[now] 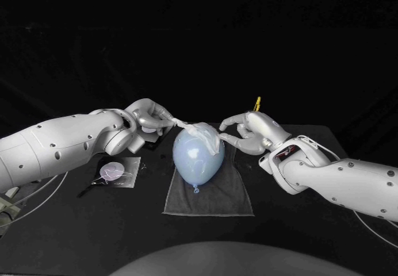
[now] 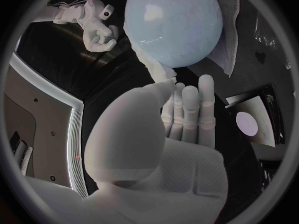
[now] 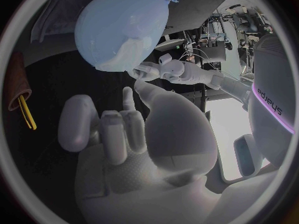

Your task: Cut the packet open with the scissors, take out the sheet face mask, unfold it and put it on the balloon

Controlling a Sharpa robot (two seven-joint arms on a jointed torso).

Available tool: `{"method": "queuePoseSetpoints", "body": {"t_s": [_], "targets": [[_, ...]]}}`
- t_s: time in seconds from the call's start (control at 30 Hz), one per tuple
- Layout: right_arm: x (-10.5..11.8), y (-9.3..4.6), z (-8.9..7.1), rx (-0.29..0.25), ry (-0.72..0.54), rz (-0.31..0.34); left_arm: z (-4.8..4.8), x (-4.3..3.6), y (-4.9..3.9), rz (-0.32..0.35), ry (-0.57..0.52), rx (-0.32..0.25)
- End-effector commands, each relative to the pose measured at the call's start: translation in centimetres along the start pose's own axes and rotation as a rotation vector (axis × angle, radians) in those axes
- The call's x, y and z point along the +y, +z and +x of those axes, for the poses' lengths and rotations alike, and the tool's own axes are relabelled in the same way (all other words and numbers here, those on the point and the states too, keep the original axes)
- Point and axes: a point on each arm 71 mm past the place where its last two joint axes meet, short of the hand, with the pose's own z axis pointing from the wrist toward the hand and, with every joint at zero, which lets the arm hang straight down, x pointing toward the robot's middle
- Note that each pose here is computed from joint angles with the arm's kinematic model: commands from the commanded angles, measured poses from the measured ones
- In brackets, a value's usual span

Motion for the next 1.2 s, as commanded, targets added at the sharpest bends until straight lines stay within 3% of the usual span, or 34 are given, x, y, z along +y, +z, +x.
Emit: {"method": "queuePoseSetpoints", "body": {"t_s": [0.03, 0.27, 0.63, 0.87, 1.03, 1.2], "targets": [[-0.1, 0.0, -0.1, 0.003, 0.001, 0.001, -0.3, -0.84, -0.14, 0.091, -0.064, -0.059], [-0.7, 0.0, -0.2, 0.002, 0.008, 0.025, -0.14, -2.24, -0.32, 0.164, -0.092, -0.042], [-1.8, 0.0, -0.2, 0.013, 0.087, 0.113, 0.37, -6.08, -0.52, 0.316, -0.108, -0.014], [-2.8, 0.3, -0.5, 0.035, 0.238, 0.202, 0.25, -8.76, -0.76, 0.388, -0.106, 0.026], [-3.5, 1.2, -1.7, 0.049, 0.353, 0.236, 0.28, -10.64, -0.93, 0.44, -0.102, 0.068], [-4.2, 2.6, -4.0, 0.012, 0.429, 0.252, 0.47, -12.44, -1.1, 0.489, -0.097, 0.108]]}}
